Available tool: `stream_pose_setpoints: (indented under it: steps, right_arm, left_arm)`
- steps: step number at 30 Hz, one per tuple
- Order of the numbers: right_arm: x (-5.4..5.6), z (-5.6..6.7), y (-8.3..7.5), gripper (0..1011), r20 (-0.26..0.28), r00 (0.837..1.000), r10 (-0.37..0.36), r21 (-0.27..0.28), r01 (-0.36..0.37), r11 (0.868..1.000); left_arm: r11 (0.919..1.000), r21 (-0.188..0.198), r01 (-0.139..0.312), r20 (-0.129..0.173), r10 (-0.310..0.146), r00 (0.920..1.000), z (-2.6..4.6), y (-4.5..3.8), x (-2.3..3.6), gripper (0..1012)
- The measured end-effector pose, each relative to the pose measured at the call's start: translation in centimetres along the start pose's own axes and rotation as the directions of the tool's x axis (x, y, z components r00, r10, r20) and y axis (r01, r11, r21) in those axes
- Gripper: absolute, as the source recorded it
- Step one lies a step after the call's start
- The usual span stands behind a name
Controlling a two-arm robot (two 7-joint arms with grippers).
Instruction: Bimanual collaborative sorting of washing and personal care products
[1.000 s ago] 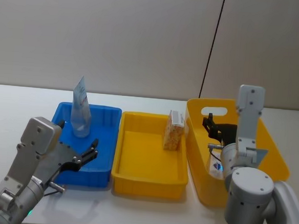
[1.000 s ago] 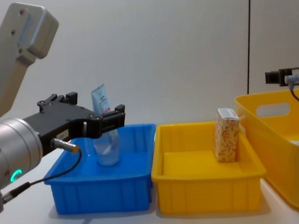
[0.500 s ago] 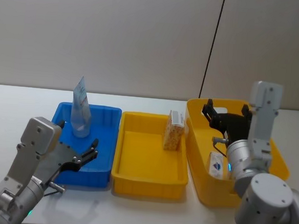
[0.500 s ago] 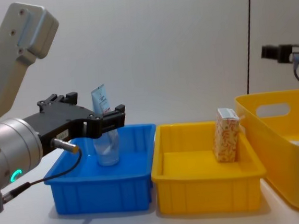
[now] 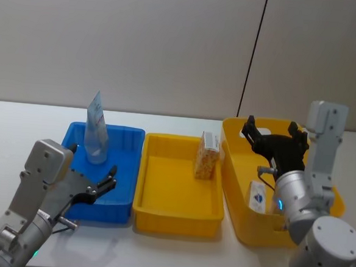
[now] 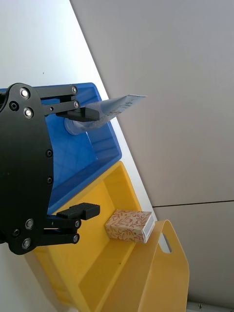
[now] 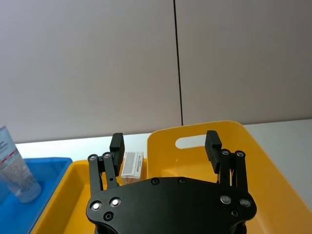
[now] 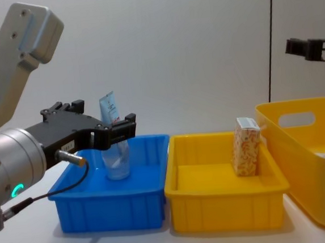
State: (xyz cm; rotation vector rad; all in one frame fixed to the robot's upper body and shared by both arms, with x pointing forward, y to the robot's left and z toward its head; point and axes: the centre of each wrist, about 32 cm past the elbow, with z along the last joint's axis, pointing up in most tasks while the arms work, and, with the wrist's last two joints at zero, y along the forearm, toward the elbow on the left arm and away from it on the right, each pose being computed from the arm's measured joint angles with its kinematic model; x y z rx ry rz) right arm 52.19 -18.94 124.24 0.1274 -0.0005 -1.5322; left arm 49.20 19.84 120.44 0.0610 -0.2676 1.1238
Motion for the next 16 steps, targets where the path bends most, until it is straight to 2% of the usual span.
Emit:
stream_pose_setpoints:
  steps: [16]
  right_arm:
    - [2.4, -2.1, -3.4, 1002, 0.054, 0.992, 0.117, -0.002, -0.117, 0.993]
  left_arm:
    - [1.0, 0.0, 0.0, 0.0, 0.0, 1.0, 0.0, 0.0, 0.0, 1001]
